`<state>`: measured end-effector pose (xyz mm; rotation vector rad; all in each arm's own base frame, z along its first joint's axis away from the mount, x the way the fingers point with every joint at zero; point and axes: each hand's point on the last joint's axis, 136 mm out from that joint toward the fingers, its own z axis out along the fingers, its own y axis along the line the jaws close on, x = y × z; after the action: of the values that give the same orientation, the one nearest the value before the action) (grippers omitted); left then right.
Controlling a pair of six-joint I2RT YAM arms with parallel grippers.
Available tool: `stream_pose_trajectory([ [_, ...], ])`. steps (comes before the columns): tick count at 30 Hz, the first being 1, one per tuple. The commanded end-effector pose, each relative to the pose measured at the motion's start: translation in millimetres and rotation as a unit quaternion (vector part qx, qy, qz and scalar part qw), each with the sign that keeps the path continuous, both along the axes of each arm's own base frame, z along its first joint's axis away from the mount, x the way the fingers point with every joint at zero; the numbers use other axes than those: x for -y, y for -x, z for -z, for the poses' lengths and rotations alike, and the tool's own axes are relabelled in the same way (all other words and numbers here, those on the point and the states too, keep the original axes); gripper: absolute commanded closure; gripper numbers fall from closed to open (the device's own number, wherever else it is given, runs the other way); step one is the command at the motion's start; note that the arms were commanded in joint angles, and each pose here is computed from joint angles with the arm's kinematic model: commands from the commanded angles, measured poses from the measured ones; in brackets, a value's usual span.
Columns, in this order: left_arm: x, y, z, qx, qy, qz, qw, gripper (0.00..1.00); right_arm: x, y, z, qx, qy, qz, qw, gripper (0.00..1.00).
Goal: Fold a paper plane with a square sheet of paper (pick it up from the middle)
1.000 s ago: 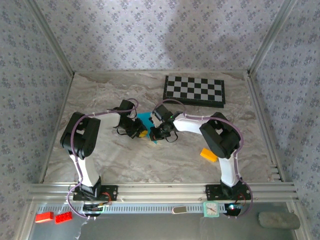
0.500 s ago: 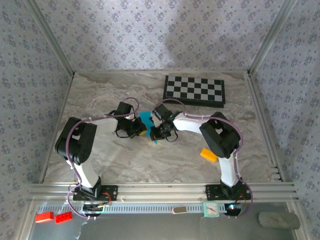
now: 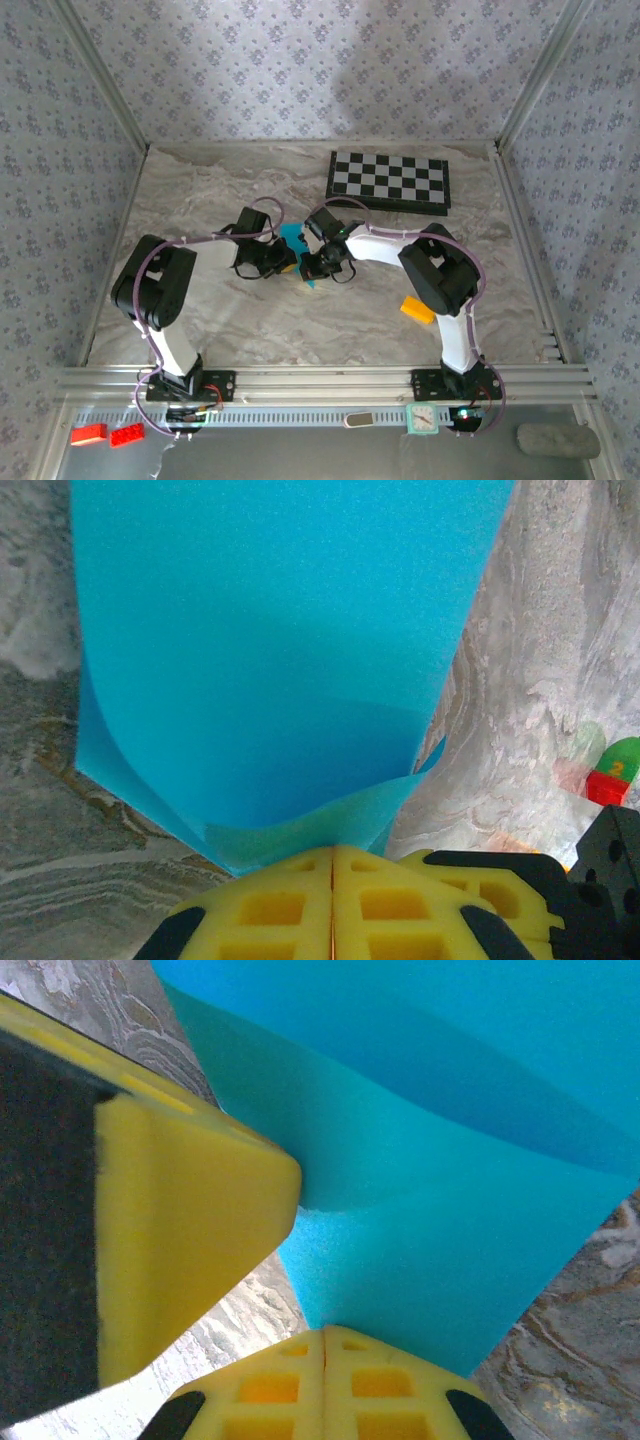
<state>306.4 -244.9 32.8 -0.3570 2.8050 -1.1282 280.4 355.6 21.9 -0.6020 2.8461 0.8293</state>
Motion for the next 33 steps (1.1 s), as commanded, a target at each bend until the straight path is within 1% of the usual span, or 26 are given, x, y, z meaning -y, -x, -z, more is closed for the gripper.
stream_pose_trajectory([
  [1, 3.3, 1.7, 3.2, 0.010, -0.004, 0.017, 1.000, 0.92, 23.7, 12.5, 31.3, -0.041, 0.061, 0.013, 0.997, 1.00],
  [9, -5.1, 2.8, 16.2, 0.011, -0.039, 0.021, 0.999, 0.90, 27.1, 13.7, 33.8, -0.046, 0.069, 0.016, 0.996, 1.00],
  [16, -17.8, -2.9, 26.2, 0.015, -0.084, 0.020, 0.996, 0.90, 39.2, 20.7, 38.8, -0.055, 0.100, 0.022, 0.993, 1.00],
  [26, -43.7, -27.4, 30.0, 0.017, -0.106, 0.015, 0.994, 0.89, 63.0, 41.4, 54.4, -0.087, 0.141, 0.028, 0.986, 1.00],
  [33, -67.6, -44.9, 32.4, 0.017, -0.114, 0.003, 0.993, 0.89, 66.4, 42.7, 56.3, -0.093, 0.141, 0.031, 0.985, 1.00],
])
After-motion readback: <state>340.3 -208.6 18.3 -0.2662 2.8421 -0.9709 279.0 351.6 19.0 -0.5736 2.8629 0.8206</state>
